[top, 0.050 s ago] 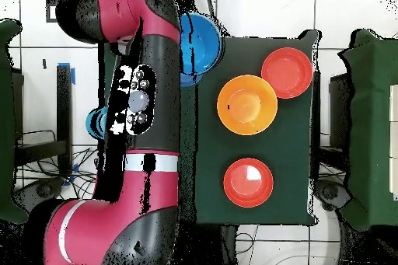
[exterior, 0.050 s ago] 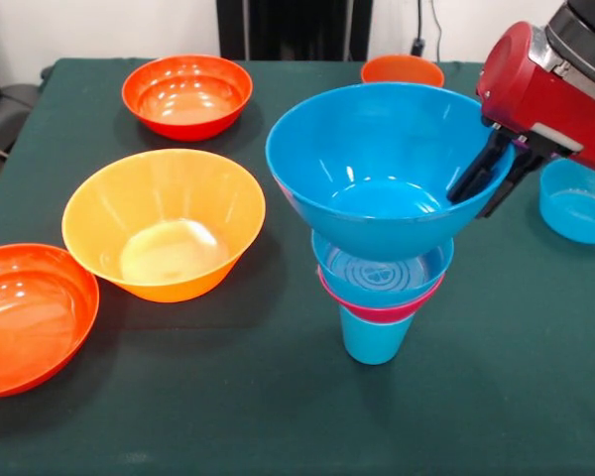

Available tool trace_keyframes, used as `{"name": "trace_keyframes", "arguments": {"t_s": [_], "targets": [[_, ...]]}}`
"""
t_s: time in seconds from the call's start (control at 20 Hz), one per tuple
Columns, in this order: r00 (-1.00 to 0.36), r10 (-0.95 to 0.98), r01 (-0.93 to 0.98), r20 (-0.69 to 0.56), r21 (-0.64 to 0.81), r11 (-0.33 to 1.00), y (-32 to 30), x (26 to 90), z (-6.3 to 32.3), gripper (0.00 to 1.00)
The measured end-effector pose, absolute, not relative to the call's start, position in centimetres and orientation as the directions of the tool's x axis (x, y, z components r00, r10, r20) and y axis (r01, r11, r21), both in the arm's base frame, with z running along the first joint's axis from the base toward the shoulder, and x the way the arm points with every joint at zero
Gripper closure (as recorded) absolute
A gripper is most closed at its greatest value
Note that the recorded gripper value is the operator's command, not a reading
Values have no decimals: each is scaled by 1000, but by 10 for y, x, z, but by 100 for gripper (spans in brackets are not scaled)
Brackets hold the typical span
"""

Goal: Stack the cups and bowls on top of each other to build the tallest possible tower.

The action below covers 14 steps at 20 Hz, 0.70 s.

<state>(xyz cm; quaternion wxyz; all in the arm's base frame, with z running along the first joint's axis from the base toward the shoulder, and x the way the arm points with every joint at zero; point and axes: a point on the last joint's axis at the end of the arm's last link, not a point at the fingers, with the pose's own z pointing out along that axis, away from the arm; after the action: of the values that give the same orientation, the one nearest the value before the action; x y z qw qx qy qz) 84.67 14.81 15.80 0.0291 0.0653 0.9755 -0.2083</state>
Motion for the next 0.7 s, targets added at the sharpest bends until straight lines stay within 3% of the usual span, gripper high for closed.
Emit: {"name": "trace_keyframes", "arguments": {"t_s": [0.7], "targets": [[-988, 104, 142, -116, -387, 911, 149, 850, 156, 100]]}}
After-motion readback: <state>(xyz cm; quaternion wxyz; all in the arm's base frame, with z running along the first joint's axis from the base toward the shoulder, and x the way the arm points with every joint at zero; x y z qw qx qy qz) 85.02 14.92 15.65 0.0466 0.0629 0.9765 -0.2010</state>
